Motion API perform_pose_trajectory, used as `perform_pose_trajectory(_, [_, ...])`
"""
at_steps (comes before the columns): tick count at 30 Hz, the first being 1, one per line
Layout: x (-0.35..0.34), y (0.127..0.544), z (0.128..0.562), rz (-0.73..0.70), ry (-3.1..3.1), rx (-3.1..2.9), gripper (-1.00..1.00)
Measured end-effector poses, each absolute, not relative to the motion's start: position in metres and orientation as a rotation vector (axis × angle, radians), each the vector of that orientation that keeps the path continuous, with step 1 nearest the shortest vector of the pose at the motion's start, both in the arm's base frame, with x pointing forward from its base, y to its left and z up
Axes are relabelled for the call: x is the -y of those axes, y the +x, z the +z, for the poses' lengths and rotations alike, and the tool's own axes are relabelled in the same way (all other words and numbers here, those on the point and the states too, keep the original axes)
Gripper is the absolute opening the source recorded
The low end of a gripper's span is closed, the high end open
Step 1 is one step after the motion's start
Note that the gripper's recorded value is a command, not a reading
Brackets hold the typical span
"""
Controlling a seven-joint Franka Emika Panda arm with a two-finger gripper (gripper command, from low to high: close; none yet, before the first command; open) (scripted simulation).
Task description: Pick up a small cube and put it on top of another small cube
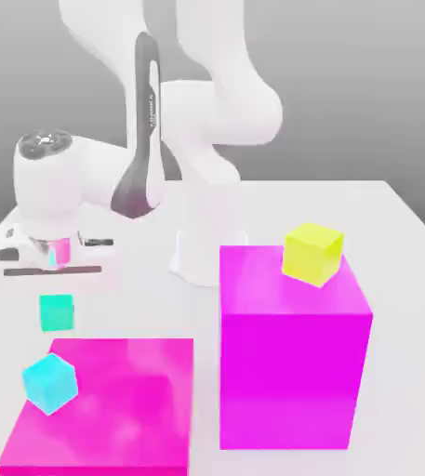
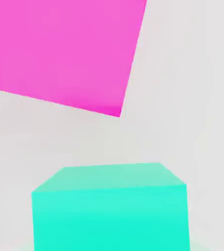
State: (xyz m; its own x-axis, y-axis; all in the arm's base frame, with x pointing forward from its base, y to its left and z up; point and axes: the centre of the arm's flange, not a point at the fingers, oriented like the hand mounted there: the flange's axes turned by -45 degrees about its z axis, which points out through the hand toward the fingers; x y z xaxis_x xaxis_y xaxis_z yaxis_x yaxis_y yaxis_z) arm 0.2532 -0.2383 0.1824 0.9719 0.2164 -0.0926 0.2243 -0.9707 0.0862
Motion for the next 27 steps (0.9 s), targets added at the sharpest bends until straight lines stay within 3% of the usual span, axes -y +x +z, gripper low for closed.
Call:
perform_pose_trajectory(13, [0.233, 0.248, 0.194, -0.011, 3.136, -0.283, -1.0])
perform_pose_trajectory(19, [0.188, 0.321, 0.23, 0.028, 3.14, -0.843, -1.0])
perform_pose_trajectory(27, [0.077, 0.396, 0.32, 0.119, 2.869, -1.762, -1.0])
